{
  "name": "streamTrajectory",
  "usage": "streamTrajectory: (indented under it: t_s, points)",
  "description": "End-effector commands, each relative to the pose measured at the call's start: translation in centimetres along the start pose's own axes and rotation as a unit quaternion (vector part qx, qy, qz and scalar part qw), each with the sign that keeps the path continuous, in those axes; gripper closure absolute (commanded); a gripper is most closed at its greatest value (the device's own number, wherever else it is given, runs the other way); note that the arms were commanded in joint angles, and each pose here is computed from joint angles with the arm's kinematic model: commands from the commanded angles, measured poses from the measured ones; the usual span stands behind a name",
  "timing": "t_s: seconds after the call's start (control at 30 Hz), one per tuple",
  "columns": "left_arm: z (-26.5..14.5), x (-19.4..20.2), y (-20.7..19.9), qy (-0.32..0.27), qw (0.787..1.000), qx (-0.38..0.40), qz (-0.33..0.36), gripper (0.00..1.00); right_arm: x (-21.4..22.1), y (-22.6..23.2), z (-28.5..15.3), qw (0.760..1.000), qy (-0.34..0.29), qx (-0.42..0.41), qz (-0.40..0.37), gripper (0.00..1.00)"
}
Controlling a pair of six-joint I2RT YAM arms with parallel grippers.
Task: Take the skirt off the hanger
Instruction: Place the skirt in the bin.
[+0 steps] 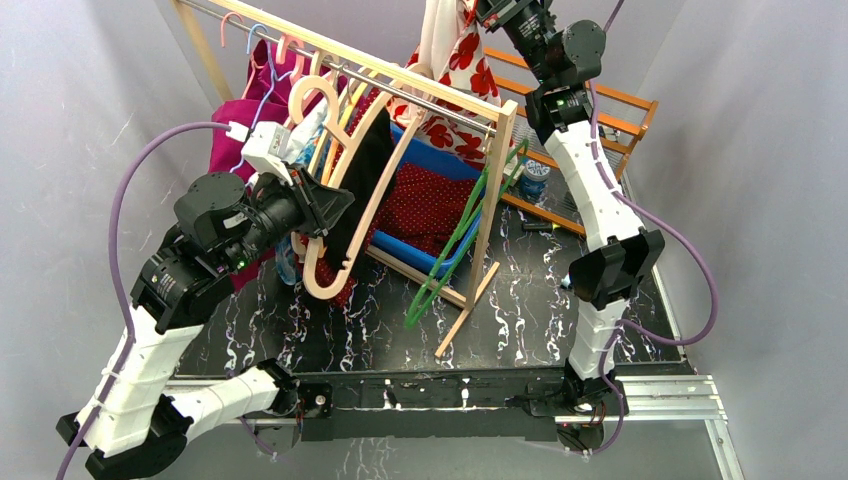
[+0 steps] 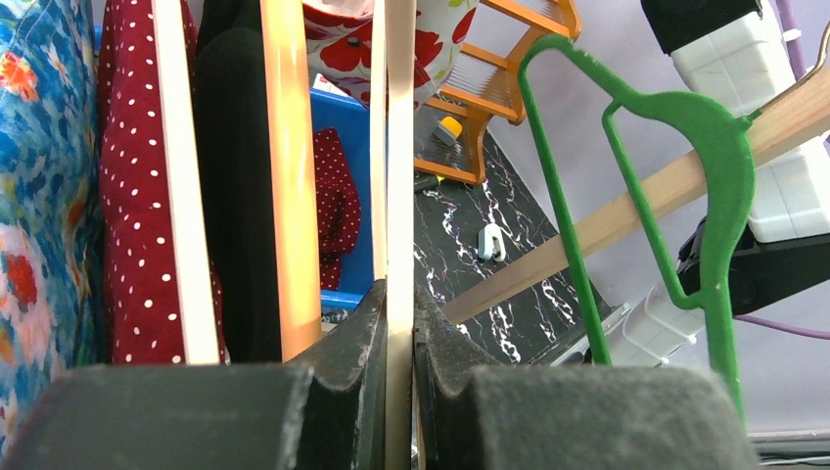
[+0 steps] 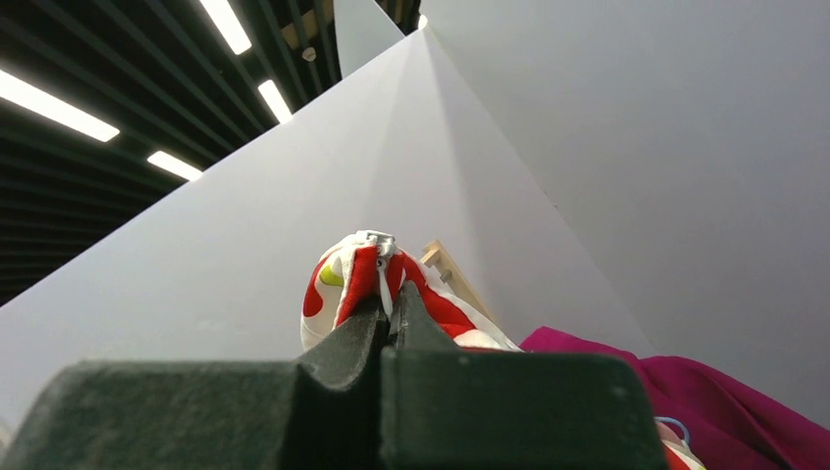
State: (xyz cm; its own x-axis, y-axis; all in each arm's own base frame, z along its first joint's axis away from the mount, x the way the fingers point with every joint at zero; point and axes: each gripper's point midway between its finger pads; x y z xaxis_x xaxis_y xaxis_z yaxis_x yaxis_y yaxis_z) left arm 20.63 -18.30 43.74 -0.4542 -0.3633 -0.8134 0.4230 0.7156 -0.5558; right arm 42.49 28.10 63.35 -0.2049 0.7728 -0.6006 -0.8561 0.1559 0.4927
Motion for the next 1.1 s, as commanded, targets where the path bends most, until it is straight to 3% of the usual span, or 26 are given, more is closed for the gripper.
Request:
streamTrajectory:
  t_s: [0.0,0.27,0.5,0.63,0.87,1.07]
  points:
    - [-0.7,-1.3,-0.5,-0.028,1.000,0.012,-0.002,1.00,-2.3,4.2,-0.3,0.999,-0.035,-0.037,-0.013,1.00]
    - [-0.8,-1.1,-0.1,-0.033,0.999,0.005,-0.006,1.00,3.2,0.2,-4.4,0.999,0.011,0.016,0.025,1.00]
    - [-1.6,-2.2,-0.2,-0.055,0.998,0.004,-0.005,1.00,9.9,-4.0,-8.5,0.992,0.099,0.075,0.023,1.00]
    - [-1.8,-2.4,-0.3,-0.057,0.998,0.004,-0.003,1.00,12.5,-7.0,-12.1,0.978,0.153,0.138,-0.039,1.00]
    - [-1.3,-2.1,-0.4,-0.049,0.999,0.006,-0.001,1.00,13.9,-11.3,-18.1,0.932,0.225,0.224,-0.176,1.00]
    - [-1.2,-2.2,-0.6,-0.049,0.999,0.010,-0.002,1.00,17.8,-14.1,-22.4,0.913,0.296,0.216,-0.178,1.00]
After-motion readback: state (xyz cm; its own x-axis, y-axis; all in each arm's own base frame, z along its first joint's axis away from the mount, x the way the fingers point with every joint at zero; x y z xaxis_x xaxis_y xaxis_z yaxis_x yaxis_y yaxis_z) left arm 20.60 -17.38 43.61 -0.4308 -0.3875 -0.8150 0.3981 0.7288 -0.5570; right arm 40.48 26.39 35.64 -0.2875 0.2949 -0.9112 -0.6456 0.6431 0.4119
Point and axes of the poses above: each gripper's point midway between its finger pads, its own z axis out along the fingers, its own y axis along the line the jaws close on, x = y × z, and after that the axes turned 9 degrees about -z, right-handed
